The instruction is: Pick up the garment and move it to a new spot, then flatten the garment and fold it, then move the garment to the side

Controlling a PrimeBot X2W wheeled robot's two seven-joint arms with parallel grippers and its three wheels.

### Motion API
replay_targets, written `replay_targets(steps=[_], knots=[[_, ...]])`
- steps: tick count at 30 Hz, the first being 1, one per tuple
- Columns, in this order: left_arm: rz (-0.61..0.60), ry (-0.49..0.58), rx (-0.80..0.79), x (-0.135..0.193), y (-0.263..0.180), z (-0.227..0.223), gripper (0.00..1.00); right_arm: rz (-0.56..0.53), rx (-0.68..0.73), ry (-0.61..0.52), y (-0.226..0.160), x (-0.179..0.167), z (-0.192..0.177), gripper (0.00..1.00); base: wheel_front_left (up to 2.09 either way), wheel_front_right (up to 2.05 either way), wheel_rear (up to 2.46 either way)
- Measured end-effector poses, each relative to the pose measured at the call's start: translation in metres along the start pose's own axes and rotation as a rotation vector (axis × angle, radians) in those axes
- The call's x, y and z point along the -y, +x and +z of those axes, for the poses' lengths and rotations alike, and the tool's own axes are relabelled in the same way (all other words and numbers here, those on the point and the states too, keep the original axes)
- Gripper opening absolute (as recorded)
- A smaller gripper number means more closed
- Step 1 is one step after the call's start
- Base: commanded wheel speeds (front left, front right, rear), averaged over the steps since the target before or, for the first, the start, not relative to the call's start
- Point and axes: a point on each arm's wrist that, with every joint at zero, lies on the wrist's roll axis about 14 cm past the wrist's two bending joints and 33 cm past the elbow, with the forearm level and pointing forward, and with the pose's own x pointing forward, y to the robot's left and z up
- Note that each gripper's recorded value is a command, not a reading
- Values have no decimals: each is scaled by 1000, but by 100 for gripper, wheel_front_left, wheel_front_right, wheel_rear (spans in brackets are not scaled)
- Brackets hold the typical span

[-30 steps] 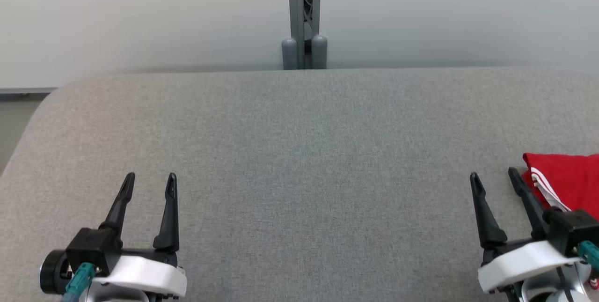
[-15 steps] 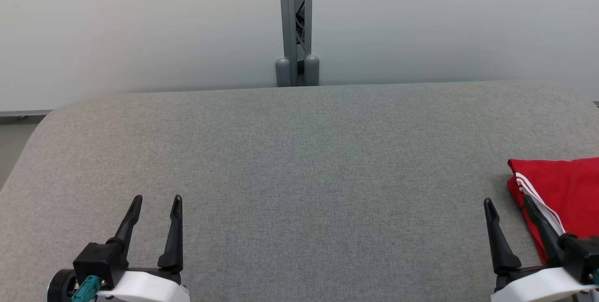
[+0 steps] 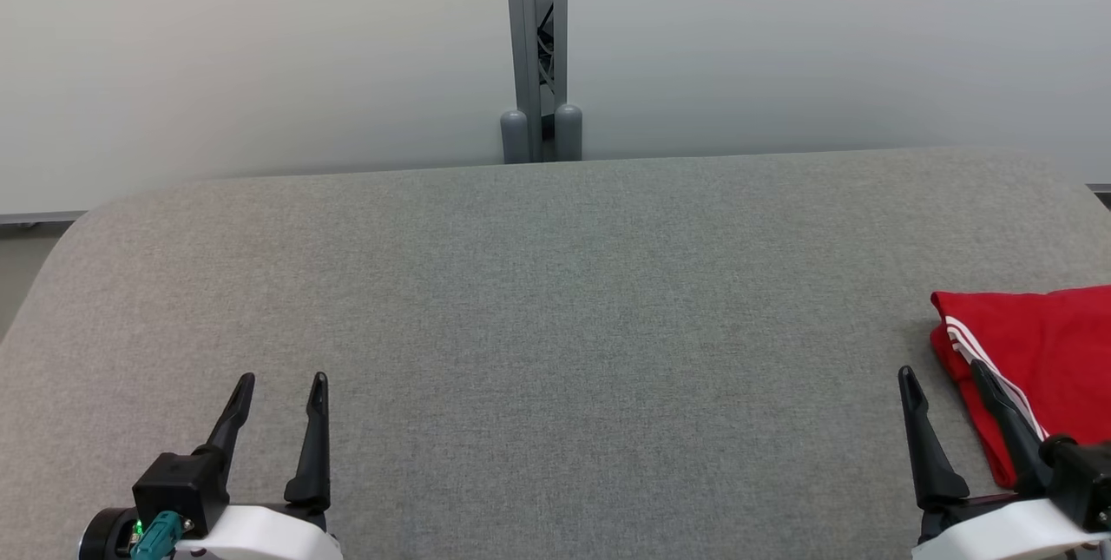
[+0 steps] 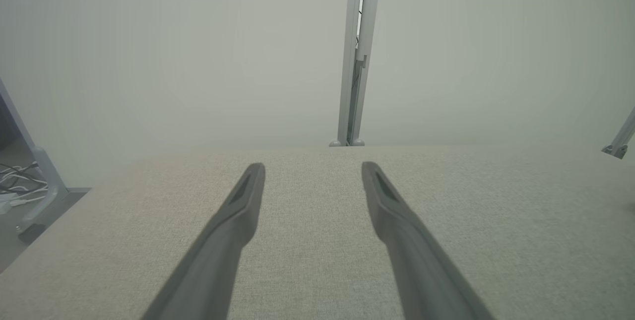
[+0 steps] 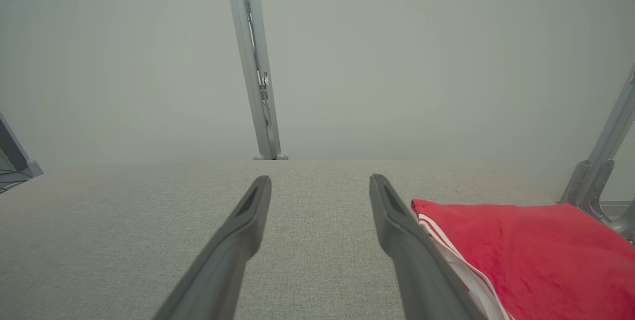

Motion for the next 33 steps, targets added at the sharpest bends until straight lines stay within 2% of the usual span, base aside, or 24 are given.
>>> replay_targets(steps=[16, 17, 21, 33], knots=[[-2, 2, -11, 1, -1, -2, 100, -3, 10, 12, -3, 1, 3, 100, 0, 0, 0], [-3, 1, -14, 1, -1, -4, 0, -3, 8, 13, -3, 0, 2, 0, 0, 0, 0], [0, -33, -89, 7, -12, -29, 0, -18, -56, 48, -9, 1, -19, 0, 0, 0, 0], [2, -250, -125, 14, -11, -37, 0, -97, -134, 264, -6, 27, -34, 0, 0, 0, 0]])
